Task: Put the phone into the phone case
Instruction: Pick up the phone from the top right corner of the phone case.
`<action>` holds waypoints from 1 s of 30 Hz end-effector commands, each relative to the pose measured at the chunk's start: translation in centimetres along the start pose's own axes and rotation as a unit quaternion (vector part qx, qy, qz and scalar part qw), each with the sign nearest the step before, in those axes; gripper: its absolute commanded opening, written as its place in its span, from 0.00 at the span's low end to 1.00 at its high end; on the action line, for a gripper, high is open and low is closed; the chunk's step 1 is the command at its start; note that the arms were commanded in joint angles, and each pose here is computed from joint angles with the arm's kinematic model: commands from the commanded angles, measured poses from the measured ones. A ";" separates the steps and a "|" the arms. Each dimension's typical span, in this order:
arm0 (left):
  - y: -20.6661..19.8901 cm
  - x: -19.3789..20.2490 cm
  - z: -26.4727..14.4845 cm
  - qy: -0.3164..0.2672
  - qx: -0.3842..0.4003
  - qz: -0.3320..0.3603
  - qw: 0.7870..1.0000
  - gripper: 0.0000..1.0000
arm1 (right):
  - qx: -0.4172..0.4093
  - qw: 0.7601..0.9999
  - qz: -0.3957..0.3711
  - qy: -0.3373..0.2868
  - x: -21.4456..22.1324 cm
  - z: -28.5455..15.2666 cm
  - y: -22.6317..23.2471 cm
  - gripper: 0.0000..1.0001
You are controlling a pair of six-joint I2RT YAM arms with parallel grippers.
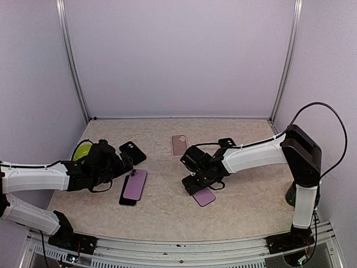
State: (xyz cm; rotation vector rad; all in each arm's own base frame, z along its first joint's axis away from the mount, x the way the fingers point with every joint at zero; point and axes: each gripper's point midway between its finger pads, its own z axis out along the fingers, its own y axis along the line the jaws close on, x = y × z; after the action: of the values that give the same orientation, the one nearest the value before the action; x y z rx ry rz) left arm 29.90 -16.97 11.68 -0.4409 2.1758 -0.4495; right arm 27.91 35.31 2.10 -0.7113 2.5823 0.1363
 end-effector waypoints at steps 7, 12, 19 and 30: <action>-5.2 1.5 0.2 0.036 0.063 0.040 0.997 0.99 | -0.031 0.995 -0.083 -0.043 1.2 -0.7 1.2 0.65; -8.0 2.6 0.6 0.061 0.118 0.055 0.990 0.98 | -0.048 0.989 -0.109 -0.086 0.6 -2.1 1.9 0.65; -11.0 4.8 1.3 0.094 0.150 0.088 0.980 0.98 | -0.065 0.981 -0.120 -0.135 0.0 -4.2 2.6 0.64; -15.3 8.5 1.8 0.160 0.233 0.091 0.955 0.94 | -0.068 0.968 -0.130 -0.201 -0.7 -7.1 2.9 0.63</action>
State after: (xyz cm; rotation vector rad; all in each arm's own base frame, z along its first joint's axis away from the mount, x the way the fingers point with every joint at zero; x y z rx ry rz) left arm 29.18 -31.62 10.60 0.0168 2.3229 -0.8060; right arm 23.77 35.51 5.62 -0.9935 2.2102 0.2979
